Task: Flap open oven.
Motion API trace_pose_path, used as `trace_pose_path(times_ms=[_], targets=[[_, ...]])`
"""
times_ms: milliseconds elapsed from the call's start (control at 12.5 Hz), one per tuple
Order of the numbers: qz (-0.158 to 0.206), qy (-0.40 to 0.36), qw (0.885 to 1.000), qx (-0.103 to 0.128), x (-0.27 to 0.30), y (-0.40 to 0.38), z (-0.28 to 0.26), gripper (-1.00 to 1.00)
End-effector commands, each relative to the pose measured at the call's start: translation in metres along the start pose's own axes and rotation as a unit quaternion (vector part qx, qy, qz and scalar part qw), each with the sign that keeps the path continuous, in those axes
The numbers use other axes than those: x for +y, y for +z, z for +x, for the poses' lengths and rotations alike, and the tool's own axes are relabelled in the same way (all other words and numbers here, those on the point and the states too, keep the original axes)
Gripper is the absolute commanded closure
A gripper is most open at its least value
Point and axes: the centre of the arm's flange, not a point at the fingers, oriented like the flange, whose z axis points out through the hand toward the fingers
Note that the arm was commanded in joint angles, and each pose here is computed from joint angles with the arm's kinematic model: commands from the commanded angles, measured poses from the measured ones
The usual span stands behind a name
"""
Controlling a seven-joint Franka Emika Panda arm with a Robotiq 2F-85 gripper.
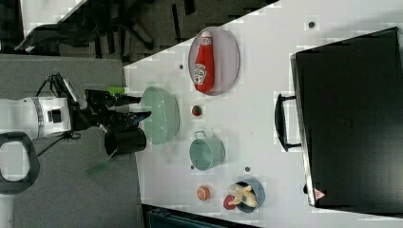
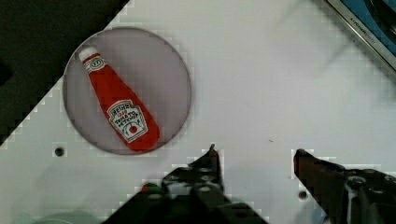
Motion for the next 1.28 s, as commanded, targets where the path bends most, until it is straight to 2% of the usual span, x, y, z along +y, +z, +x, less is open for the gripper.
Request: trace_pose_path(times_ms=[80, 240, 560, 640, 1120, 1200, 1280], targets=[[-0.001, 0.014, 1.0, -0.017, 0.089, -0.059, -0.038, -0.58], [-0.001, 0.014, 1.0, -0.017, 0.089, -0.059, -0.038, -0.99], [-0.001, 0.014, 1.0, -0.017, 0.089, -0.059, -0.038, -1.0], [-0.001, 0.014, 1.0, -0.017, 0.089, -0.059, -0.038, -0.9], [-0.006, 0.023, 0.999, -0.024, 0.096, -0.051, -0.032, 0.54], [-0.01, 0.026, 0.999, -0.029, 0.099, -0.044, -0.03, 0.65], [-0.015, 0.028, 0.999, -0.035, 0.102, -0.036, -0.028, 0.65]])
